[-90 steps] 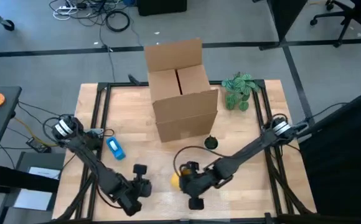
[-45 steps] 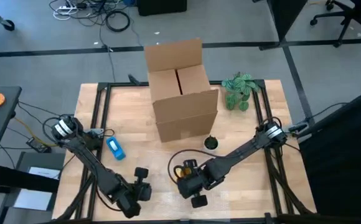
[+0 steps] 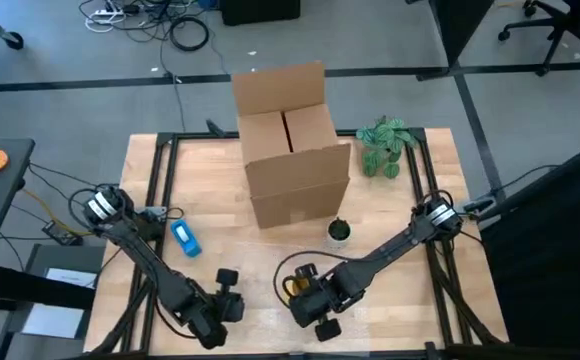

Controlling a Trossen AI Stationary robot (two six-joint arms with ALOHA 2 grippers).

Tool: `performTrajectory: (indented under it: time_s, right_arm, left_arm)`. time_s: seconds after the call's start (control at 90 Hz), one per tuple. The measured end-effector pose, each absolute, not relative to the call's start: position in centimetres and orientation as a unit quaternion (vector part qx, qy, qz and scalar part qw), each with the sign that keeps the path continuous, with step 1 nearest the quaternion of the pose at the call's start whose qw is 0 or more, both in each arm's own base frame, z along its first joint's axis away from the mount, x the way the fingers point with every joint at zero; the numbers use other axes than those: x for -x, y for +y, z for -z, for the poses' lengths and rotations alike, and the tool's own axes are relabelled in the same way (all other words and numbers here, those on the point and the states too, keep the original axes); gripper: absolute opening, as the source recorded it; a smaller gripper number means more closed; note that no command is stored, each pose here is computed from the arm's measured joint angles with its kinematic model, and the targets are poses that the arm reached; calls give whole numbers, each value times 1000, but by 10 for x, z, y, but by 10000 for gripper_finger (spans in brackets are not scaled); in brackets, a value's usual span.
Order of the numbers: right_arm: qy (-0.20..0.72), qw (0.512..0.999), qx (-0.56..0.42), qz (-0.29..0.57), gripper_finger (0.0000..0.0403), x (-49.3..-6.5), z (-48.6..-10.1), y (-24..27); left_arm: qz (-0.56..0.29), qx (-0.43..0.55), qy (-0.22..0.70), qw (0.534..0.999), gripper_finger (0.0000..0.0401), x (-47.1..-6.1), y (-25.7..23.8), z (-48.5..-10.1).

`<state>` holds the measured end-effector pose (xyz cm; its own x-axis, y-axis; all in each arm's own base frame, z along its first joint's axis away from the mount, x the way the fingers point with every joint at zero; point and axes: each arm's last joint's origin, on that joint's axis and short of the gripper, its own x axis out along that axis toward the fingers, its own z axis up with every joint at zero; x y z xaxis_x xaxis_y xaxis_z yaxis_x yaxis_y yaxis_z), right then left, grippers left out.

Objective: Wrap mug
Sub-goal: Wrap the yellow mug with the transparent bubble wrap

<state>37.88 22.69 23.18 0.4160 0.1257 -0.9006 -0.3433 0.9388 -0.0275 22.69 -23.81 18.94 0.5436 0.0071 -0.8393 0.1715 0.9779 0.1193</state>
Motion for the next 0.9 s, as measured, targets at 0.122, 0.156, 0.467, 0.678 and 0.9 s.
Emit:
performTrajectory:
  time_s: [0.122,0.156,0.467,0.678,0.9]
  right_arm:
    - [524,830,118,-148,0,-382,-221,231]
    - [526,829,121,-146,0,-383,-218,231]
    - [538,819,130,-147,4,-382,-206,236]
    - [542,820,119,-143,40,-384,-204,235]
    - [525,832,111,-141,88,-389,-206,234]
  left_arm:
    - [41,-94,471,876,0,-228,-238,-189]
    - [40,-95,470,876,0,-228,-238,-189]
    - [35,-93,469,877,0,-231,-235,-189]
    - [34,-92,469,878,0,-231,-235,-189]
    - [37,-85,461,882,0,-233,-237,-190]
